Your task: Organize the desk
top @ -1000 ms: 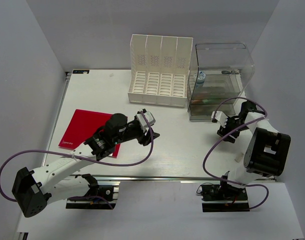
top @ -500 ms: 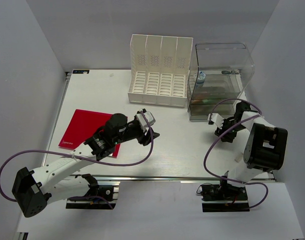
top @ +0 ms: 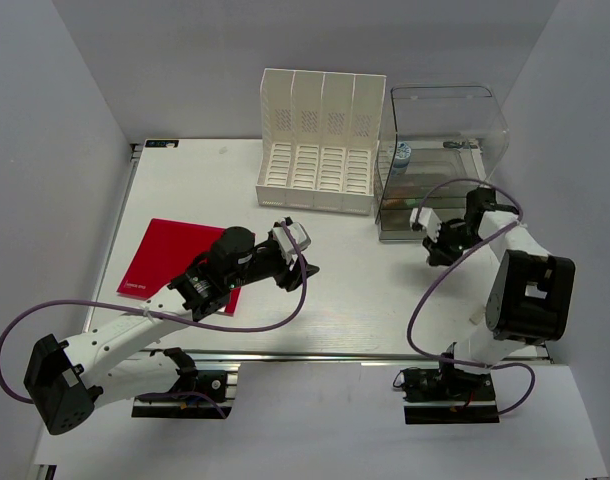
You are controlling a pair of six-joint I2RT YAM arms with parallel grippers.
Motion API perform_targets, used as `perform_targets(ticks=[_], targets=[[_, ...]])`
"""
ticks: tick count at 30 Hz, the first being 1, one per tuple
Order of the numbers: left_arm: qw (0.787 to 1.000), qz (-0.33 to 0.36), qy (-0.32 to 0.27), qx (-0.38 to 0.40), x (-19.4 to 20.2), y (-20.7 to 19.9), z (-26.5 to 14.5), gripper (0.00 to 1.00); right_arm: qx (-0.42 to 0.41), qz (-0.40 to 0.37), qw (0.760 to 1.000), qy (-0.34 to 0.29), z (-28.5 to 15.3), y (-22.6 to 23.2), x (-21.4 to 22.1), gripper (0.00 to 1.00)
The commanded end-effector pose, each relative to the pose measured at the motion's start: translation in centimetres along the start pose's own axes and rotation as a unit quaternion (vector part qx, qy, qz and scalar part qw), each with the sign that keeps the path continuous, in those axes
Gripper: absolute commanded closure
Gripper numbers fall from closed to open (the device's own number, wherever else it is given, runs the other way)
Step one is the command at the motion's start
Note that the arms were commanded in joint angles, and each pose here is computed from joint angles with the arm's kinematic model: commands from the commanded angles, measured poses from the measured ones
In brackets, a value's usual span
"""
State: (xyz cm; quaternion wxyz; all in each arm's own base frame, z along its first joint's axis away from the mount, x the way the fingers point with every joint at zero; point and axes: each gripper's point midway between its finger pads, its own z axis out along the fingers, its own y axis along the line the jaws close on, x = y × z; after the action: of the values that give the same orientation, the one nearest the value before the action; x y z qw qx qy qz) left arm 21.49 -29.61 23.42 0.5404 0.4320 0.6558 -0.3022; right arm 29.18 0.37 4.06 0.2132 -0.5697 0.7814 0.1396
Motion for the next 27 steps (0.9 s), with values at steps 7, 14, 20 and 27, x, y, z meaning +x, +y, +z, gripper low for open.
perform_targets(ticks=[7,14,20,27], targets=[[1.000,0.008,-0.017,-0.003,-1.7,0.1,-0.3,0.33,0.238,-0.040,0.961,-0.138,-6.6,-8.4,-11.9,0.97],[1.000,0.009,-0.018,-0.004,-1.7,0.2,-0.3,0.33,0.303,-0.011,0.943,-0.137,-5.1,-11.1,-13.2,0.96],[1.000,0.009,-0.019,-0.003,-1.8,0.1,-0.3,0.33,0.321,0.019,0.939,-0.122,-3.1,-11.8,-12.3,0.70],[1.000,0.008,-0.018,0.000,-1.8,0.0,-0.2,0.33,0.332,0.043,0.934,-0.123,-3.1,-12.2,-11.8,0.43]])
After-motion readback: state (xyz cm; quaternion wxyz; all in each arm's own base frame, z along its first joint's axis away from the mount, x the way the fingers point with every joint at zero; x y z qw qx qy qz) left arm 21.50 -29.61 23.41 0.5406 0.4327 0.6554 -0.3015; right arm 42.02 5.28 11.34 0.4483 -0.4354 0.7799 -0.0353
